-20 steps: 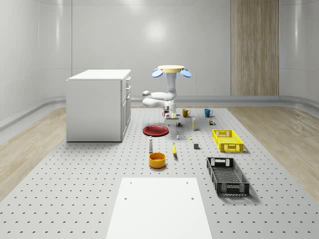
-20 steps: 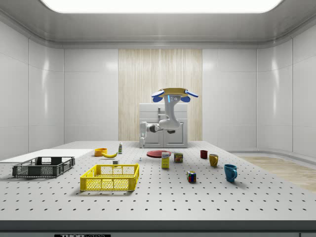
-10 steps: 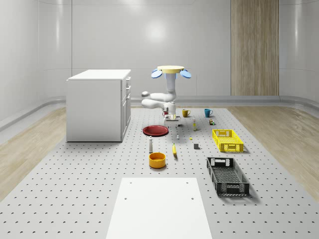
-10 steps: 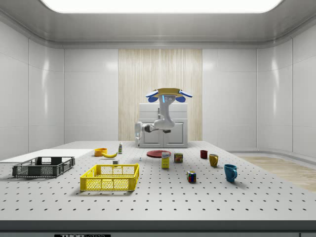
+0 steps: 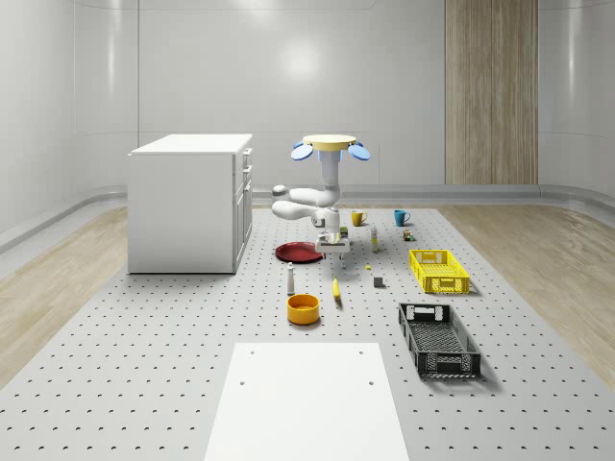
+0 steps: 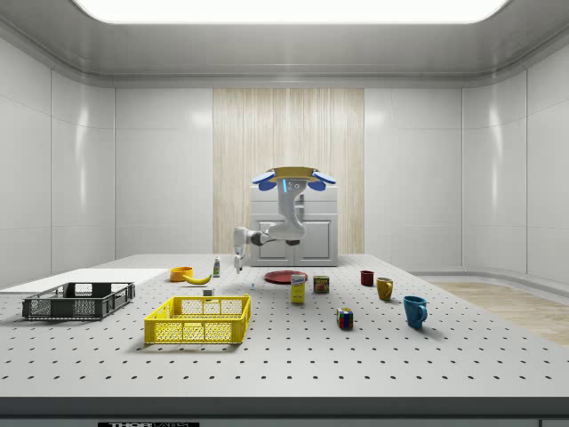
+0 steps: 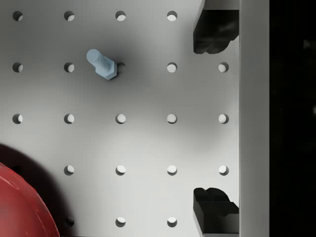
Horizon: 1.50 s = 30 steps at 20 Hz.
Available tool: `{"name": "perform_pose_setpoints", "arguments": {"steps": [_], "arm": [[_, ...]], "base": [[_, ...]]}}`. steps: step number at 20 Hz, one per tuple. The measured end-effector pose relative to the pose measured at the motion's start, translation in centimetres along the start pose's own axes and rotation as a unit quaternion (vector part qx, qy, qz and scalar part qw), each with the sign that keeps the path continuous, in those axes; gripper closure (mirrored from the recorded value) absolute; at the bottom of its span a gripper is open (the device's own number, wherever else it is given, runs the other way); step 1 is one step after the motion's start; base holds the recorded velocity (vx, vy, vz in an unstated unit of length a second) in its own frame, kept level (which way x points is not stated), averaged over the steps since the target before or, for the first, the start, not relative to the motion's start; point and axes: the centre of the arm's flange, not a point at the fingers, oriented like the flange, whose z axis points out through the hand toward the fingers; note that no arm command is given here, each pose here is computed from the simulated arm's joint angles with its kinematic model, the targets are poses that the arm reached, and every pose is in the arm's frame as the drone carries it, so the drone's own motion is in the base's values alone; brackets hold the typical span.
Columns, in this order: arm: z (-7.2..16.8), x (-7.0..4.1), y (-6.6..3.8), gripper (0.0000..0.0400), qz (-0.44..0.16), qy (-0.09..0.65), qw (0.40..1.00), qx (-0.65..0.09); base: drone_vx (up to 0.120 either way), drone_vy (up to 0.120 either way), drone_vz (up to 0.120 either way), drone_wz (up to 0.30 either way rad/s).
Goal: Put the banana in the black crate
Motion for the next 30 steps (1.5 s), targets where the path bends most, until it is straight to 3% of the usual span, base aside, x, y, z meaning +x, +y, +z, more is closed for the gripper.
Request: {"name": "perform_pose_setpoints", "arguments": {"steps": [9,30], "arm": [[0.0,0.0,0.0,0.0,0.0,0.0,1.0,0.0],[0.0,0.0,0.0,0.0,0.0,0.0,1.0,0.0]], "base": [[0.12,0.0,-0.058,0.0],[0.12,0.0,0.0,0.0]]}}
